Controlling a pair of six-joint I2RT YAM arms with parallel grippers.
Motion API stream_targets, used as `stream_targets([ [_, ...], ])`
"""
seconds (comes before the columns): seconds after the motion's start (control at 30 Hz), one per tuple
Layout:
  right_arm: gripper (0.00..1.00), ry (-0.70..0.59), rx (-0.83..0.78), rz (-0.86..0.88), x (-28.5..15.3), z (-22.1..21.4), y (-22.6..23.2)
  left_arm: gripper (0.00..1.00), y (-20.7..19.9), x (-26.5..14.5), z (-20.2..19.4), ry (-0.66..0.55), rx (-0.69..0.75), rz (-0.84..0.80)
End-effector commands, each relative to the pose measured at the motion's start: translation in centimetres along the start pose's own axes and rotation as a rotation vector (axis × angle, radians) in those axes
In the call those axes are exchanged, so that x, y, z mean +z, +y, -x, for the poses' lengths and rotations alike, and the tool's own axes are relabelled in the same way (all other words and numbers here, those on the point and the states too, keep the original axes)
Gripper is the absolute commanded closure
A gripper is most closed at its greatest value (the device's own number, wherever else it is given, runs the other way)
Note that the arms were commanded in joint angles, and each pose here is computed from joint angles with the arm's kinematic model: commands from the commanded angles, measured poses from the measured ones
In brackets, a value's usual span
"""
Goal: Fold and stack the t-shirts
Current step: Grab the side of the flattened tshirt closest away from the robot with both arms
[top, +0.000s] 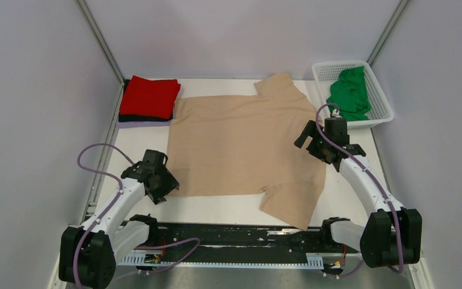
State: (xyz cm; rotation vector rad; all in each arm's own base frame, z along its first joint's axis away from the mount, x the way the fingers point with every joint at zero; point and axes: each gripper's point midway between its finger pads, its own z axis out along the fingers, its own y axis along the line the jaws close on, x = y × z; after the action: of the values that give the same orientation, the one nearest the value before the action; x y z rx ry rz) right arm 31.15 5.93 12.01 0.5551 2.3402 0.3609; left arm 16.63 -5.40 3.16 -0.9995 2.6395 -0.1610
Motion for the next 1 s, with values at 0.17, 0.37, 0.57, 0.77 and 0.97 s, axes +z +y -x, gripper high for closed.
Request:
stream_targets([
  [0.17,0.0,-0.011,0.009,0.023,-1.4,0.0,0.4,0.45,-0.9,2.4,1.8,-0.084,-0.11,0.007],
  [0.37,0.0,0.022,-0.002,0.013,-3.6,-1.6,-0.4,0.95,-1.2,3.2,2.0,-0.074,-0.103,0.03],
  [0.57,0.06,0.298,-0.123,0.015,-6.2,-9.3,0.5,1.0,-1.4,2.5,2.4,-0.089,-0.089,0.014],
  [0.77,0.17,0.648,-0.227,-0.094,-10.5,-19.6,-0.1,1.0,-1.7,2.0,2.4,-0.08,-0.07,0.009],
  [0.97,0.33,0.727,-0.141,-0.244,-11.2,-24.3,-3.7,1.0,-1.7,1.7,2.5,-0.089,-0.065,0.001],
])
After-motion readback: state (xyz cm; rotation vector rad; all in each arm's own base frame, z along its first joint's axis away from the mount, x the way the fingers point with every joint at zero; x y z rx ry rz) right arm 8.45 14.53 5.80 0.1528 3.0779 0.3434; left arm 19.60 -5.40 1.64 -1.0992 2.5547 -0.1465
